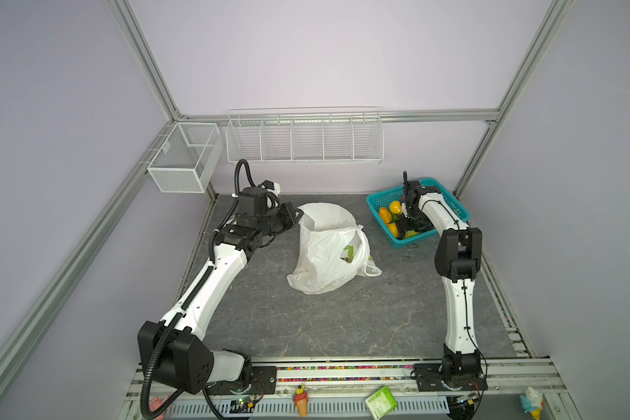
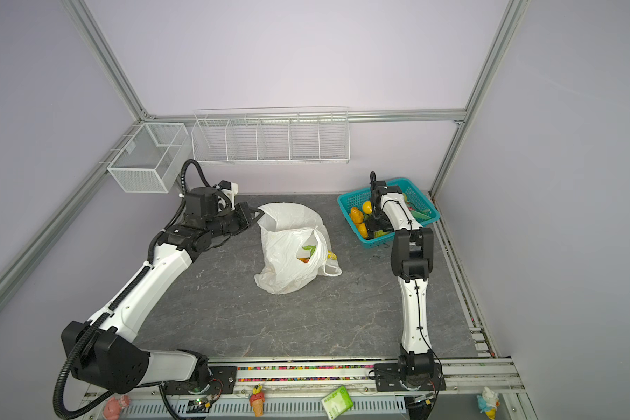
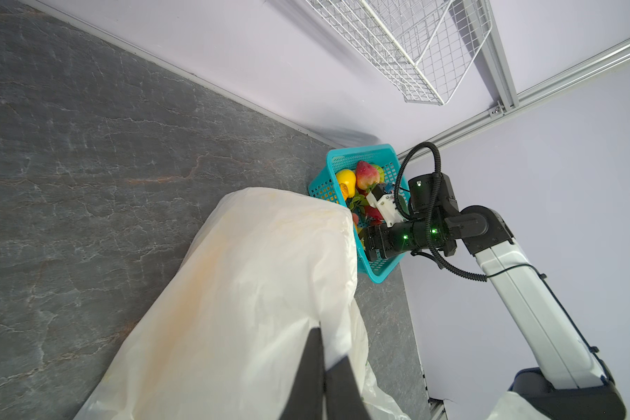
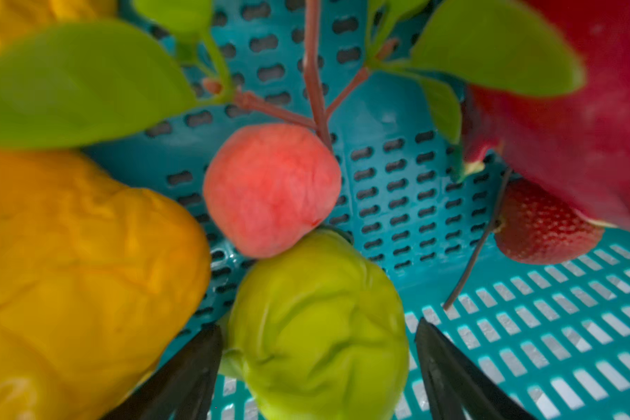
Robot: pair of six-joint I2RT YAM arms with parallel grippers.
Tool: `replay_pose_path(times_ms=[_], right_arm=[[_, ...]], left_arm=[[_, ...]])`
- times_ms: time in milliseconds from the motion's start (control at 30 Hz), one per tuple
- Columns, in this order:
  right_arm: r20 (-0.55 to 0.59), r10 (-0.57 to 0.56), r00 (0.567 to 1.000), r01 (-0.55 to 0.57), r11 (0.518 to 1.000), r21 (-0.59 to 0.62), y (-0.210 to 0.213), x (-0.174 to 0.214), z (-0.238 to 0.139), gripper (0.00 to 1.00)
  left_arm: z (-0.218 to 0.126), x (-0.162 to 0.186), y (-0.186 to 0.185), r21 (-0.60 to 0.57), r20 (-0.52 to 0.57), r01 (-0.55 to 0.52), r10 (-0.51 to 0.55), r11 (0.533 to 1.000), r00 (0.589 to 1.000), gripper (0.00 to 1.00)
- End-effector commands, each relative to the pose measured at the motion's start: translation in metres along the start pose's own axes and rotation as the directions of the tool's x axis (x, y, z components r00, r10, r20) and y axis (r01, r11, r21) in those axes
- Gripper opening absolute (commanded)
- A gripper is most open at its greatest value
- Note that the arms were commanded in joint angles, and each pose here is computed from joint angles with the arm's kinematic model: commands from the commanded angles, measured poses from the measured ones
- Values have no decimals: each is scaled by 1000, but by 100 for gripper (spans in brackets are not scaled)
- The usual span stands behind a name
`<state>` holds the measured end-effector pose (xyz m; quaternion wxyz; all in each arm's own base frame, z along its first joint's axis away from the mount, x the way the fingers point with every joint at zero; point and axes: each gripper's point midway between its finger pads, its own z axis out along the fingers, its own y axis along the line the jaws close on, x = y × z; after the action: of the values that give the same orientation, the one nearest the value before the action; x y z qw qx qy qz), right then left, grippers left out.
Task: Place the fake fruits into the plastic bag and tie a complex knot
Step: 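Lower the right gripper into the basket and grasp the green pear, then carry the green pear with the right gripper into the bag opening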
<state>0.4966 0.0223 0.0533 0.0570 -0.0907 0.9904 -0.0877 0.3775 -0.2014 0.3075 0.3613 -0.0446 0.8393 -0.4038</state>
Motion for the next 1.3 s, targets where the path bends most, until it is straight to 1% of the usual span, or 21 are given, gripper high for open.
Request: replay_pose_path(times_ms=[0,100,167,200,300,500,733,833,933,1033,1100,1200,1267], right_arm=[[-33,-19,999,19,1000,-20,0,3,10,87],[-27,-20,999,19,999,-37,3,1,11,83],[-17,-18,1000,18,999,-47,3,-1,8,78],[-10,-18,1000,17,998,-52,4,-2,6,76],[23,-10,1000,11,999,-52,1,-5,-9,74],[132,20,991,-9,996,-87,0,-13,-56,69],[267,66,961,-28,989,-143,2,-11,-106,66],[340,96,935,-28,980,-199,9,-7,-134,65],[445,148,883,-12,956,-294,26,-4,-168,63],[546,172,820,78,911,-405,61,7,-203,63],[591,190,784,130,880,-457,82,15,-217,63],[636,191,747,233,822,-520,123,30,-238,62],[651,167,740,301,784,-543,149,40,-250,62]], left_arm=[[-9,-6,-7,14,27,-15,14,1000,1000,0],[-7,-5,-5,13,21,-14,13,1000,1000,0],[-7,-5,-5,13,20,-12,12,1000,1000,0],[-6,-5,-4,11,19,-11,11,1000,1000,0],[-6,-5,-5,12,19,-11,11,1000,1000,0],[-8,-5,-6,14,21,-12,11,1000,1000,0],[-8,-5,-6,16,23,-15,14,1000,1000,0],[-8,-5,-7,19,21,-13,12,1000,1000,0],[-8,-5,-8,23,21,-8,8,1000,1000,0],[-9,-5,-8,28,21,-3,3,1000,1000,0],[-8,-5,-9,31,21,-1,0,1000,1000,0],[-7,-4,-8,34,17,3,-4,999,1000,0],[-6,-3,-9,38,12,7,-7,999,1000,0]])
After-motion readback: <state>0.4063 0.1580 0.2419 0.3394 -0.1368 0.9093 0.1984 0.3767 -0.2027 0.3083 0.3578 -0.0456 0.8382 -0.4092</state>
